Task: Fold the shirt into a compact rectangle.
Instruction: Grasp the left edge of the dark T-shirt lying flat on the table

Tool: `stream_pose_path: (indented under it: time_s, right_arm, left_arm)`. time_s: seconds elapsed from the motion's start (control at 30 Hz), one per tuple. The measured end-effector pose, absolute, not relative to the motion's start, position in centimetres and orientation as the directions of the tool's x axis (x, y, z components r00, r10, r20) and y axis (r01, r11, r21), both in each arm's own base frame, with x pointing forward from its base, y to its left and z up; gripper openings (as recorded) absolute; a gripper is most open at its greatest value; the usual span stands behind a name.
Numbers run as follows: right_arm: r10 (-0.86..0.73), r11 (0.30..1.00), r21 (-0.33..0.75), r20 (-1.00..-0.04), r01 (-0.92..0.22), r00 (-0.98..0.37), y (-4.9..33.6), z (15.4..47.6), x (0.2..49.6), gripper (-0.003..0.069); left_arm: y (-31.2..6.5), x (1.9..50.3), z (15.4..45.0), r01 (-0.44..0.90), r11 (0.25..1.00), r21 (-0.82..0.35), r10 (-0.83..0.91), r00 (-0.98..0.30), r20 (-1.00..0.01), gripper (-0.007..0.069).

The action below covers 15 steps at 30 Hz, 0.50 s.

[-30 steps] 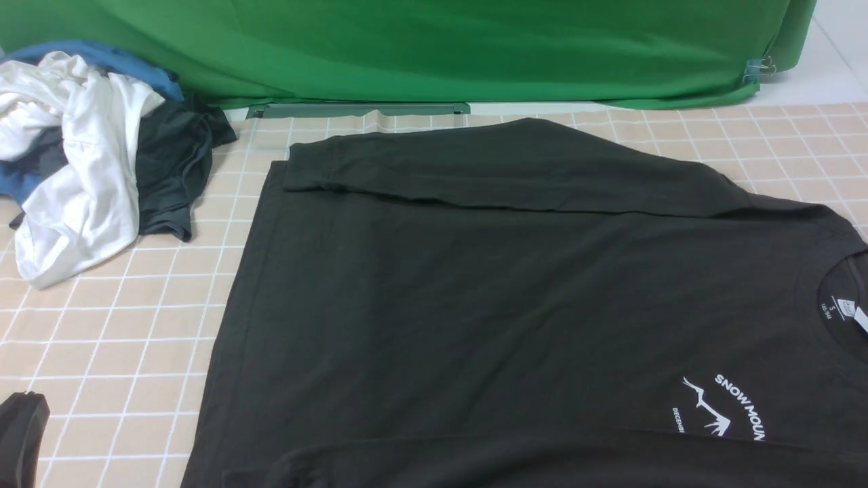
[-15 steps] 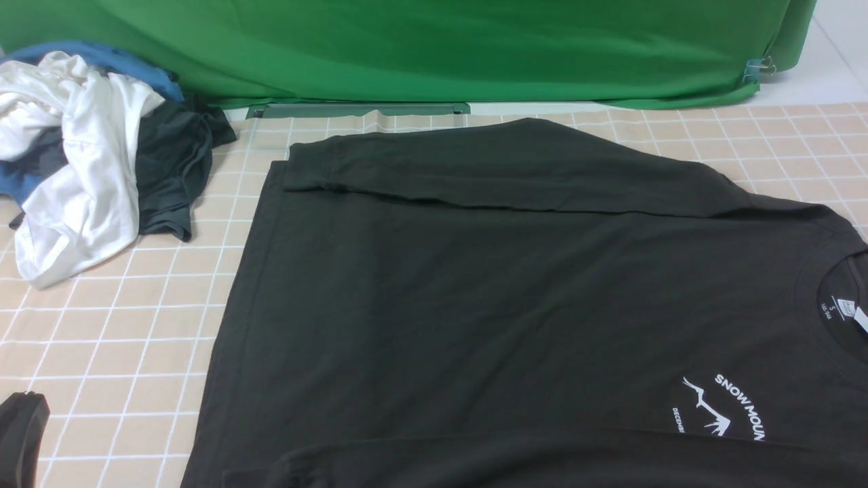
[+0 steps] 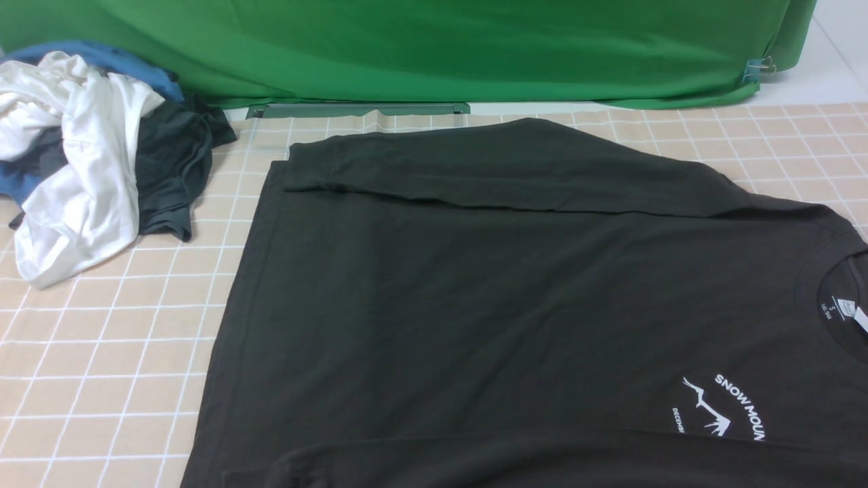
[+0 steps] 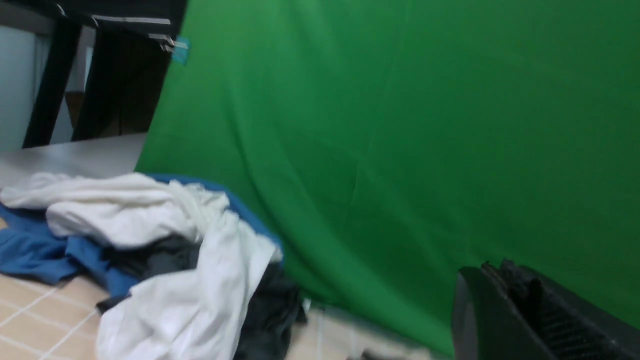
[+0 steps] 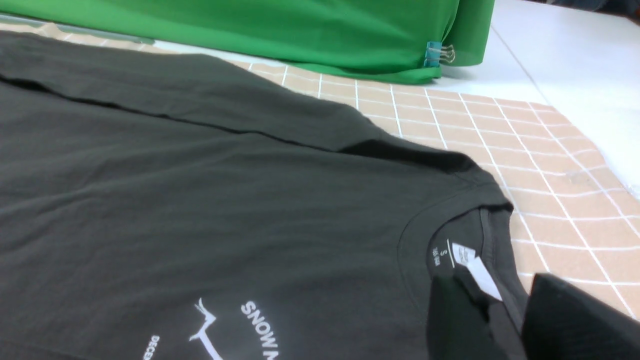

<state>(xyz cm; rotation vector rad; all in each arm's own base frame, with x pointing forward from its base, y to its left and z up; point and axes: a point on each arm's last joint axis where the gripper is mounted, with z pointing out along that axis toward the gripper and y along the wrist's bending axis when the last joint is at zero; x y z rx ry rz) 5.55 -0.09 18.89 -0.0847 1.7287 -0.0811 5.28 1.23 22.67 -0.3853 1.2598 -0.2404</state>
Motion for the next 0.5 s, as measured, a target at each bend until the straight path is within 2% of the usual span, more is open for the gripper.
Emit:
stream_pose_path:
  time_s: [0.1, 0.13, 0.17, 0.27, 0.37, 0.4, 0.5]
  right_arm:
    - [-0.099, 0.995, -0.099, -0.984, -0.01, -0.147, -0.1, 19.0, 5.6, 0.0247]
    - [-0.095, 0.995, -0.094, -0.986, -0.01, -0.141, -0.1, 19.1, 5.6, 0.0247]
    - [-0.022, 1.0, -0.021, -0.997, -0.006, -0.078, 0.0, 19.6, 5.6, 0.0247]
    - [0.123, 0.992, 0.123, -0.991, -0.018, 0.054, 0.1, 20.8, 5.7, 0.0247]
    - [0.303, 0.953, 0.294, -0.933, -0.075, 0.191, 0.1, 22.2, 5.5, 0.0247]
    - [0.373, 0.928, 0.356, -0.897, -0.11, 0.236, 0.1, 22.7, 5.4, 0.0247]
    - [0.406, 0.914, 0.38, -0.867, -0.143, 0.288, 0.1, 23.3, 5.2, 0.0247]
  left_arm:
    - [1.8, 4.9, 23.5, 0.034, 0.812, -0.582, -0.545, 0.403, -0.736, 0.002]
    - [1.8, 4.8, 23.6, 0.042, 0.805, -0.591, -0.552, 0.418, -0.721, 0.002]
    - [2.0, 4.5, 24.3, 0.135, 0.731, -0.669, -0.64, 0.476, -0.603, 0.002]
    - [1.7, 4.0, 25.7, 0.241, 0.715, -0.656, -0.671, 0.501, -0.547, 0.002]
    - [0.6, 3.5, 28.8, 0.287, 0.78, -0.557, -0.62, 0.476, -0.624, 0.002]
    - [0.3, 3.6, 31.1, 0.276, 0.795, -0.54, -0.605, 0.429, -0.671, 0.002]
    - [0.2, 5.0, 33.8, 0.147, 0.832, -0.535, -0.554, 0.281, -0.784, 0.002]
